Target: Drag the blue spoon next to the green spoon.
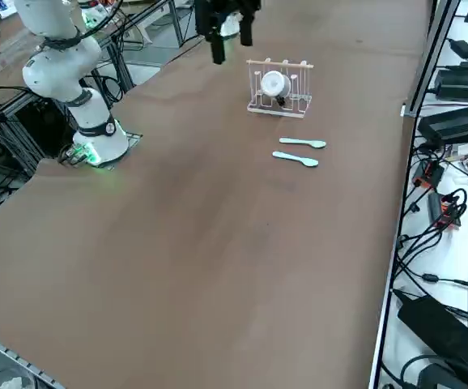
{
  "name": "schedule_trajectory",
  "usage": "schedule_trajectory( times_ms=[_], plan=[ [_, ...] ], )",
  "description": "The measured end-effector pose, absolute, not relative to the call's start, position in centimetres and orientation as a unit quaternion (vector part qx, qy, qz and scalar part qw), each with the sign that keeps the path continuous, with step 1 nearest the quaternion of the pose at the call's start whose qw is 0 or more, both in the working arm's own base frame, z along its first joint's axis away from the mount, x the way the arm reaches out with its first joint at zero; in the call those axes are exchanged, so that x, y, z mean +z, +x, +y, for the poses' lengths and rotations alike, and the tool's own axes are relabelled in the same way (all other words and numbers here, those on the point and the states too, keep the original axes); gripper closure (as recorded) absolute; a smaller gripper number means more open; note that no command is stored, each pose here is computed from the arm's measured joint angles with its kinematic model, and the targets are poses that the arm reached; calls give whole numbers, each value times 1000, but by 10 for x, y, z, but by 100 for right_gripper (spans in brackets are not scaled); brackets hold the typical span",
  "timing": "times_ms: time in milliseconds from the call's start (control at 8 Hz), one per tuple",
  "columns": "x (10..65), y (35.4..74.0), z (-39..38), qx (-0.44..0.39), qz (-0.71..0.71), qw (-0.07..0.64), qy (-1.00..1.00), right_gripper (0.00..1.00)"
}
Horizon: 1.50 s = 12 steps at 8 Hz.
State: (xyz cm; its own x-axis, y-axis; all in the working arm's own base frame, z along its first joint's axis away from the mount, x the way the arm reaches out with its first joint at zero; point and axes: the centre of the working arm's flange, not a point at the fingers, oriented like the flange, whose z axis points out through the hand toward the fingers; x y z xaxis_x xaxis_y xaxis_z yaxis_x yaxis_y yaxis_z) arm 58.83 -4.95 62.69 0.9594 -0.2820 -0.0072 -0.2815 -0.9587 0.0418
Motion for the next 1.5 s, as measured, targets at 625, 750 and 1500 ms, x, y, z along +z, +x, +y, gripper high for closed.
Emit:
schedule_trajectory(
  times_ms=[625,750,1500],
  plan=[
    [614,574,-13,-20,-111,17,994,0],
    [614,574,-13,-18,-111,17,994,0],
    [614,575,-16,-16,-113,15,993,0]
  ],
)
